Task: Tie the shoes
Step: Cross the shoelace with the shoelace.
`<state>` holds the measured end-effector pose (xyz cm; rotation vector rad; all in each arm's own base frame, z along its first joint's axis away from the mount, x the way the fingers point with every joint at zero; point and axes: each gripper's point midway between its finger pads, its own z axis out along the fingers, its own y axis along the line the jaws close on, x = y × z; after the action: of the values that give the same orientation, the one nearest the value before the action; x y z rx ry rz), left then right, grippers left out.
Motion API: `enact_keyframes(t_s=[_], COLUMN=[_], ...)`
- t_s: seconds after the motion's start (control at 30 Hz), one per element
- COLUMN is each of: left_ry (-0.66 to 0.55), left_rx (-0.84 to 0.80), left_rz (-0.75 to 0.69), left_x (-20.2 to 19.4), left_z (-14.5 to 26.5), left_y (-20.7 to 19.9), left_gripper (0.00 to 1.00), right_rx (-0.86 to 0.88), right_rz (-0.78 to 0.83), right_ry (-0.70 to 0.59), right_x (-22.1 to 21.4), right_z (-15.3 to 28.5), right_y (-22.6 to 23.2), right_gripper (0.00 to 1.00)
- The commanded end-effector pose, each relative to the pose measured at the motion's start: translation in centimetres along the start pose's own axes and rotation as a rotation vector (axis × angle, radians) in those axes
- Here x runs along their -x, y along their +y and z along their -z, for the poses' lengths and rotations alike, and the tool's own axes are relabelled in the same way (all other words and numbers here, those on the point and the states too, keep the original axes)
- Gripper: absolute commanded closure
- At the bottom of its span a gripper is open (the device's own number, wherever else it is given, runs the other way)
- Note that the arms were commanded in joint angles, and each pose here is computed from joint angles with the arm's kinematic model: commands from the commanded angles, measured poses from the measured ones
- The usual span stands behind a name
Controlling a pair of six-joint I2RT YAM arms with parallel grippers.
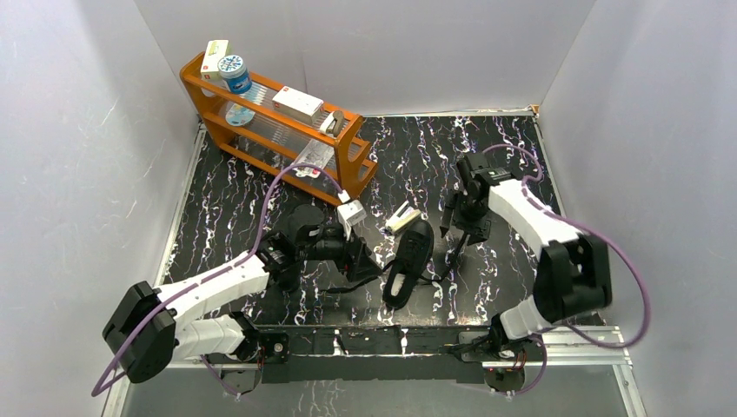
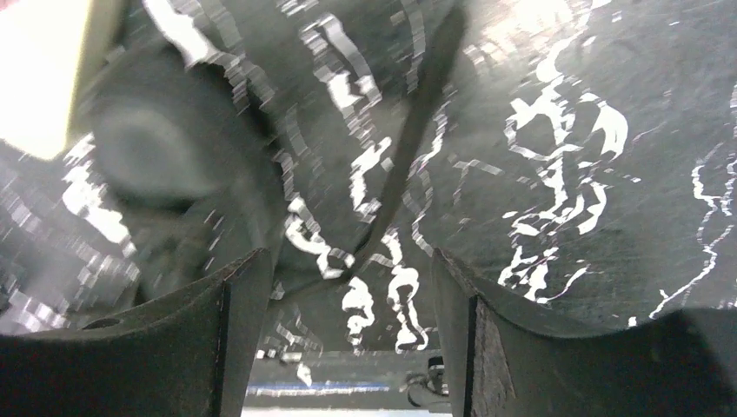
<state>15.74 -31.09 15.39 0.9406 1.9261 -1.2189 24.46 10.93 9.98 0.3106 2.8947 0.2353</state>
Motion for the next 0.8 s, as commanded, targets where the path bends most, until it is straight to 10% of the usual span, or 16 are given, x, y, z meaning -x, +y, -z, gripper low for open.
enact_keyframes(t_s=[0.0,0.37,0.53,0.67,0.77], left_ry=[-0.048,-0.07,-0.101,-0.103,-0.136], left_rx=[0.003,0.047,0.05,0.083,0.109], left_rz=[-0.04,-0.037,-0.018,0.028,0.052], left_x=[3.3,4.5,4.2,3.7,4.2], left_z=[1.3,5.0,5.2,5.1,5.0], left_y=[-1.6,-3.5,-3.4,-2.8,-2.3], left_gripper=[0.31,0.3,0.3,0.3,0.3], right_rx=[-0.257,-0.204,-0.295,-0.279,-0.219], right_rz=[-0.145,-0.249,-0.369,-0.438,-0.339], right_ry=[0.02,0.146,0.201,0.122,0.055], right_x=[1.1,-2.7,-6.9,-7.7,-5.6], right_z=[-2.5,-8.5,-10.2,-10.0,-8.7], right_y=[-3.8,-3.4,-4.7,-4.6,-3.7], right_gripper=[0.26,0.4,0.57,0.97,1.0])
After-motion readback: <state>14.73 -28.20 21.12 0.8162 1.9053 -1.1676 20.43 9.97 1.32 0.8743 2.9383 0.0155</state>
